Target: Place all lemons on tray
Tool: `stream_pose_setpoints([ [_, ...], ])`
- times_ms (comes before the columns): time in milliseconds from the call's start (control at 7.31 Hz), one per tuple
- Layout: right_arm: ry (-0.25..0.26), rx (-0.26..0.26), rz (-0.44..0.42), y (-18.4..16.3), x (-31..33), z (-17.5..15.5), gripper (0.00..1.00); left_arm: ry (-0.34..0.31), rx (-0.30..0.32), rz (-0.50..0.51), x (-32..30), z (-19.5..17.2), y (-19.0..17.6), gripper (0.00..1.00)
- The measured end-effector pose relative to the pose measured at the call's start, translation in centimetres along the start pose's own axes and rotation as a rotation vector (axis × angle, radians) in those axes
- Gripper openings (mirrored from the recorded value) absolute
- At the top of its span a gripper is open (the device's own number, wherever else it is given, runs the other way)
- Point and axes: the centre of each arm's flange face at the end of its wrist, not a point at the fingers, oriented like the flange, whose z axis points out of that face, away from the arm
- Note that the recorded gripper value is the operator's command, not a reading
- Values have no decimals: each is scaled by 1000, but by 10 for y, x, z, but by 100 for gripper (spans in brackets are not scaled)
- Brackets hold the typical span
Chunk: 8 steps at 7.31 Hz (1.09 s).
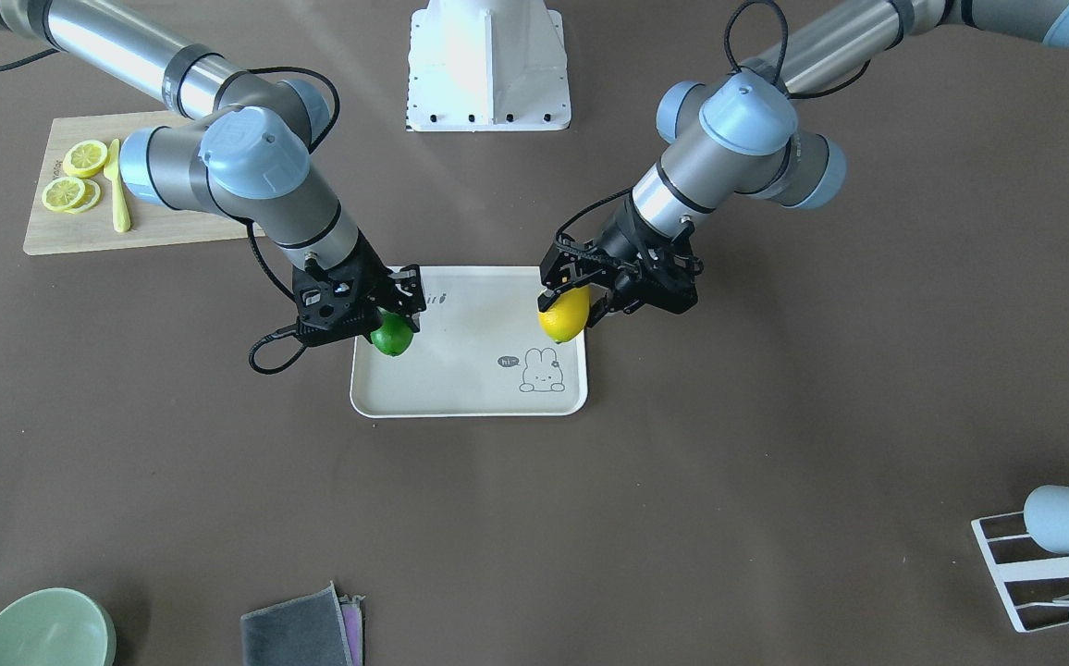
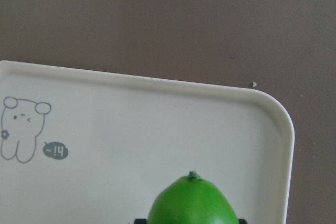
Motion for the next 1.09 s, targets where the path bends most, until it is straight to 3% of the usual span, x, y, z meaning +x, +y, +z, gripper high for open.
stream_pose_setpoints([
  [137, 17, -5, 1, 1, -7, 15, 25, -9, 10, -6, 15, 7, 5, 0],
  [274, 27, -11, 2, 0, -13, 25, 99, -23, 13, -13, 23, 13, 6, 0],
  [547, 16, -9, 13, -6, -20, 21, 100, -59, 41, -15, 24, 31, 12, 0],
  [821, -44, -26, 48, -36, -11, -19, 100, -85, 63, -8, 28, 52, 24, 0],
  [957, -72, -34, 59, -49, -7, -40, 100, -98, 76, -3, 29, 61, 30, 35],
  [1094, -94, -37, 67, -58, -3, -58, 100, -110, 88, 4, 28, 68, 36, 97],
])
